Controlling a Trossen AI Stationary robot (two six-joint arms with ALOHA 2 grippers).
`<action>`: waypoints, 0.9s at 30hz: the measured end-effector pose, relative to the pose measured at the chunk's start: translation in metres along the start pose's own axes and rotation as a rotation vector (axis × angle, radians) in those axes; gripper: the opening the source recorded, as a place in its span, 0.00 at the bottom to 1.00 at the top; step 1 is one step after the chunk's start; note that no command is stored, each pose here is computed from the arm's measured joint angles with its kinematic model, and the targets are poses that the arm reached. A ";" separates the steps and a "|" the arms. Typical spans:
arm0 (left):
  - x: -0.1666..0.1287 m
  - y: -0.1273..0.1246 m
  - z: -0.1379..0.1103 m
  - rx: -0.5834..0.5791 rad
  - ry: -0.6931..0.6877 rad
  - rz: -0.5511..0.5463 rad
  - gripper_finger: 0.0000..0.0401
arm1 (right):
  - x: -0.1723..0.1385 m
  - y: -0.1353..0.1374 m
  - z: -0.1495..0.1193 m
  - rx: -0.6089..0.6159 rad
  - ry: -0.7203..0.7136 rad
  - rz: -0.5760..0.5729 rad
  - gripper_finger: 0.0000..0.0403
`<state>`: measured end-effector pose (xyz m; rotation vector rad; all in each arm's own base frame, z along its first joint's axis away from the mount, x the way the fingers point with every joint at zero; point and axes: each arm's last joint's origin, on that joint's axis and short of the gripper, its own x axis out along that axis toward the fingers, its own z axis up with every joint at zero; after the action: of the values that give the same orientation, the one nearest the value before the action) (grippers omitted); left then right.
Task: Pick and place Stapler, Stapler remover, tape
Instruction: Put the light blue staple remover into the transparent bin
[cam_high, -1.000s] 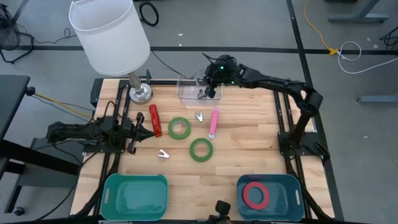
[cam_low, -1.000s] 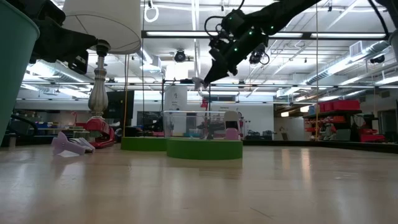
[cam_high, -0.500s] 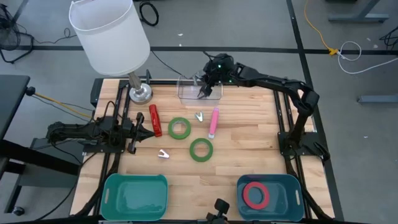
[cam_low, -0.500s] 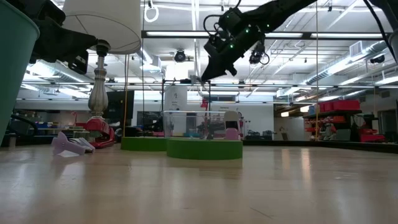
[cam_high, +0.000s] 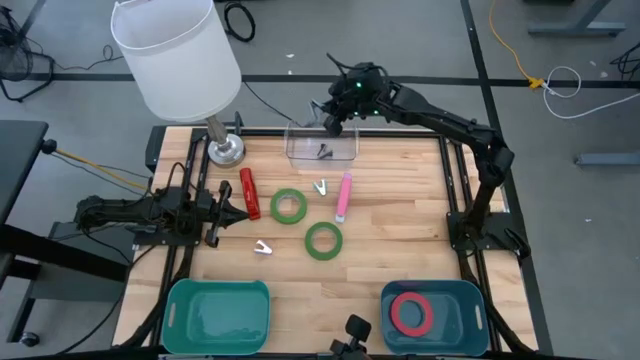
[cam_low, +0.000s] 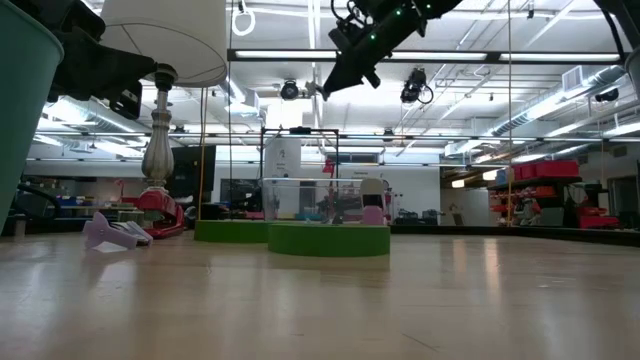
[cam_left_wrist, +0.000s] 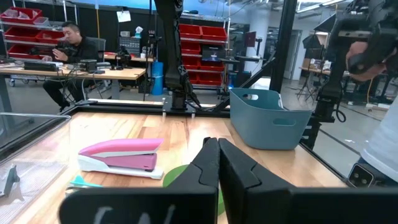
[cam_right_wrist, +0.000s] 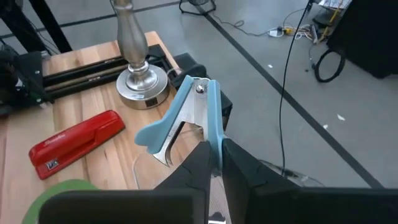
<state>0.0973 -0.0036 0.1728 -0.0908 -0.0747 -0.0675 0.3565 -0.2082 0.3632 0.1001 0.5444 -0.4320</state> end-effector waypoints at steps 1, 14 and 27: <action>0.000 0.000 0.000 0.000 0.000 0.000 0.01 | -0.001 0.000 0.001 0.000 0.004 0.000 0.08; 0.000 0.000 0.000 0.000 0.000 0.000 0.01 | 0.040 0.000 -0.032 0.072 0.214 0.033 0.08; 0.000 0.000 0.000 0.000 0.000 -0.003 0.01 | 0.101 -0.006 -0.091 0.162 0.502 0.012 0.08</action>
<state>0.0973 -0.0037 0.1728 -0.0908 -0.0746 -0.0709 0.3881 -0.2323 0.2332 0.3739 1.0005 -0.4398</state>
